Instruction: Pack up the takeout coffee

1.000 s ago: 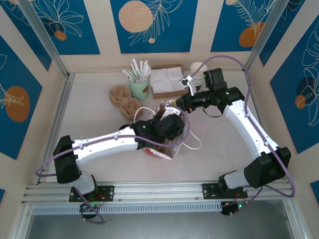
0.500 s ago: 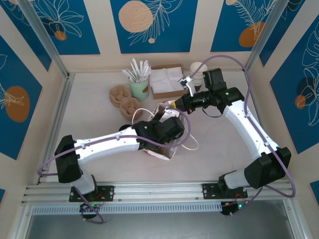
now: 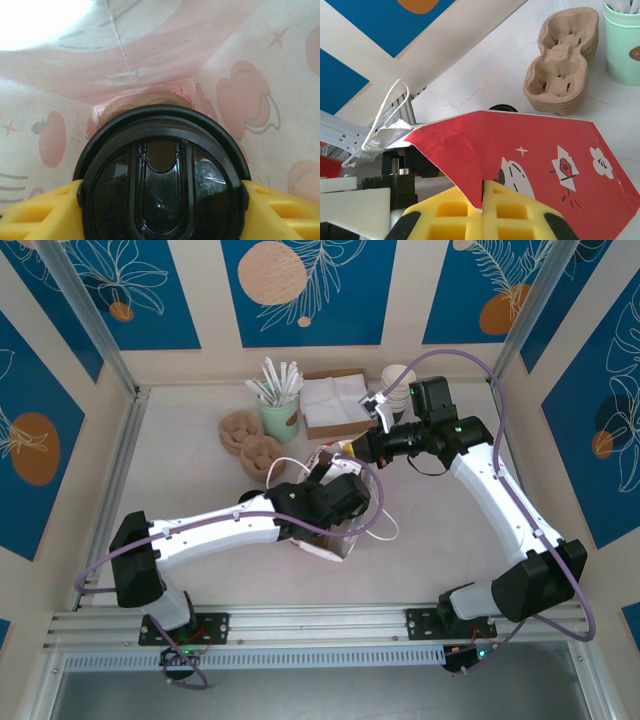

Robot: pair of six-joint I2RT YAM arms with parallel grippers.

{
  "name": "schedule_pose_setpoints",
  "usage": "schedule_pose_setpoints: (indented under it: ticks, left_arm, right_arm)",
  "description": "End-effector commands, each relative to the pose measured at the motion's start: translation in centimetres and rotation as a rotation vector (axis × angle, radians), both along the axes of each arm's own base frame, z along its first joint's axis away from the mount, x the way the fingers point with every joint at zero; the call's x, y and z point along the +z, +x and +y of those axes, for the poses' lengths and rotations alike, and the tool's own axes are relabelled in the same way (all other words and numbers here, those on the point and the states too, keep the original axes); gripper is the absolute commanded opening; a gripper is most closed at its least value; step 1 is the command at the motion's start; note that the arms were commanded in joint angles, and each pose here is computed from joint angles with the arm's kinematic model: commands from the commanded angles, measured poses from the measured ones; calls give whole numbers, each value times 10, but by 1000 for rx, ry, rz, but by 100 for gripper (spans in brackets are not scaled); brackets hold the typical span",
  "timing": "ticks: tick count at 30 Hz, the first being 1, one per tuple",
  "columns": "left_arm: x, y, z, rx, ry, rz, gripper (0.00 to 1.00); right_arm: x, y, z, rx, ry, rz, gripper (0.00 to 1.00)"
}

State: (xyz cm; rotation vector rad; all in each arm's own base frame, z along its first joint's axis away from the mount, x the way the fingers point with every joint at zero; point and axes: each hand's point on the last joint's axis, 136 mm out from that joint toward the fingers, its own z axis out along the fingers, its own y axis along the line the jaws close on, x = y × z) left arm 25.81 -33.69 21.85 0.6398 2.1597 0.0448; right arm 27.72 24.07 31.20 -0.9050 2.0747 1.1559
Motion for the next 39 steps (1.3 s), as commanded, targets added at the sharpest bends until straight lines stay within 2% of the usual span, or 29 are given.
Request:
schedule_pose_setpoints:
  ticks: [1,12,22,30,39]
  left_arm:
    - [2,12,-2,-19,17,-41,67]
    - [1,12,-10,-55,7,-40,66]
    - [7,1,-3,-36,-36,-4,66]
    - [20,5,-1,-25,-48,-45,66]
    - [23,14,1,-27,9,-102,66]
  right_arm:
    - [24,-38,13,126,98,24,0]
    - [16,-34,17,136,89,91,0]
    - [10,-7,15,86,71,197,0]
    - [2,-4,19,90,82,254,0]
    - [-4,-6,19,84,78,312,0]
